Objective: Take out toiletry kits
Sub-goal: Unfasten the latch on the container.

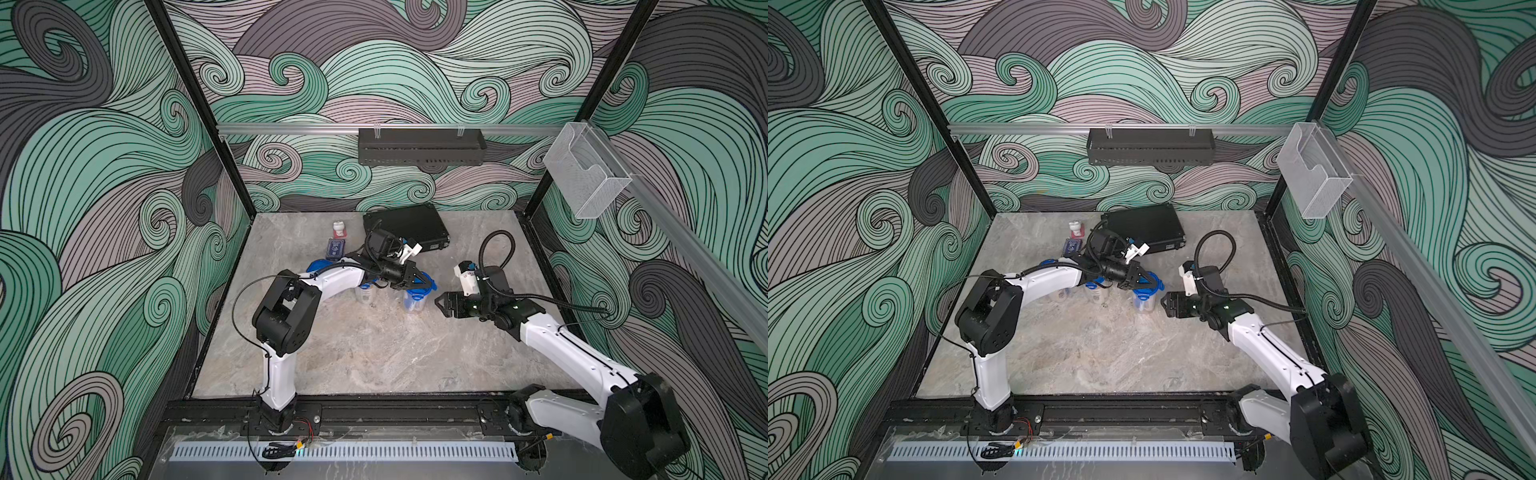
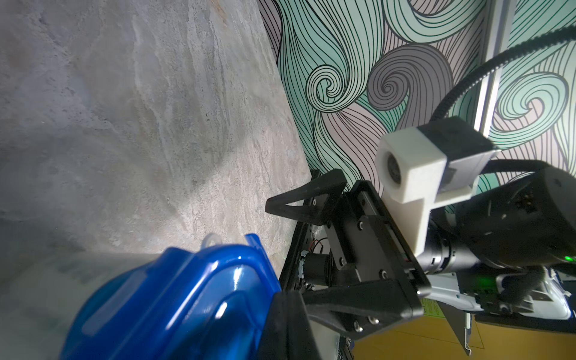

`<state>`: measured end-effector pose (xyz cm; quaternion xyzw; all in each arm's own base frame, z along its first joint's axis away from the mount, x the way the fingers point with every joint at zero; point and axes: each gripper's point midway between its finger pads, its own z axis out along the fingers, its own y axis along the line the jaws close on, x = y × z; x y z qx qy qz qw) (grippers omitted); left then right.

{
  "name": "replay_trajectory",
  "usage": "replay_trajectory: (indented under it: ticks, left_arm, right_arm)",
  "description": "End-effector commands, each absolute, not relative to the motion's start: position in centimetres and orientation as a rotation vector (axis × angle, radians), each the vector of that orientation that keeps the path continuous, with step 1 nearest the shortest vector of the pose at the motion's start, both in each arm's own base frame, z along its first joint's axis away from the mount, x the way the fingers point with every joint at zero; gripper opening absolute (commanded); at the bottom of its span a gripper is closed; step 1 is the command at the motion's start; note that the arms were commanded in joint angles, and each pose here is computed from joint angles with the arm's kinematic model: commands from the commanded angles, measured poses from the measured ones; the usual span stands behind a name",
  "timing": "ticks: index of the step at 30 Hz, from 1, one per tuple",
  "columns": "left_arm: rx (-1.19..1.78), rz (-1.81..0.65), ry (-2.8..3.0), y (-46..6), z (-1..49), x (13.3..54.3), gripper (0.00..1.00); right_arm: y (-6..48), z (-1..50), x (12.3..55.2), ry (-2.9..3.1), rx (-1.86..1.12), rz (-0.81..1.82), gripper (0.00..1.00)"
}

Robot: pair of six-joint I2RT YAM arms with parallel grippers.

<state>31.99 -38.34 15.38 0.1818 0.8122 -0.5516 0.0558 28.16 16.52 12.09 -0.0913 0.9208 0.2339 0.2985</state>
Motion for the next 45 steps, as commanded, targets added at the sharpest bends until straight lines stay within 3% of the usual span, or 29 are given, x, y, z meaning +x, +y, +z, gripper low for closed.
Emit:
replay_trajectory:
  ticks: [1,8,19,25,45]
  left_arm:
    - [0.316,-1.472,2.781,-35.4,6.8,31.3,0.00]
    - [0.294,-1.484,2.793,-35.1,5.5,31.3,0.00]
    - [0.285,-1.481,2.798,-34.8,5.1,31.4,0.00]
    - [0.274,-1.478,2.809,-34.7,4.6,31.4,0.00]
    - [0.268,-1.466,2.824,-34.5,4.2,31.4,0.00]
  right_arm:
    - [16.8,13.3,28.5,2.407,-0.234,0.654,0.83]
    - [17.4,14.7,28.0,2.355,-0.257,0.720,0.83]
    - [23.3,17.2,25.5,2.050,-0.411,1.230,0.74]
    - [26.4,16.6,24.8,1.964,-0.533,1.256,0.76]
    - [26.6,16.2,28.1,1.873,-0.349,1.264,0.84]
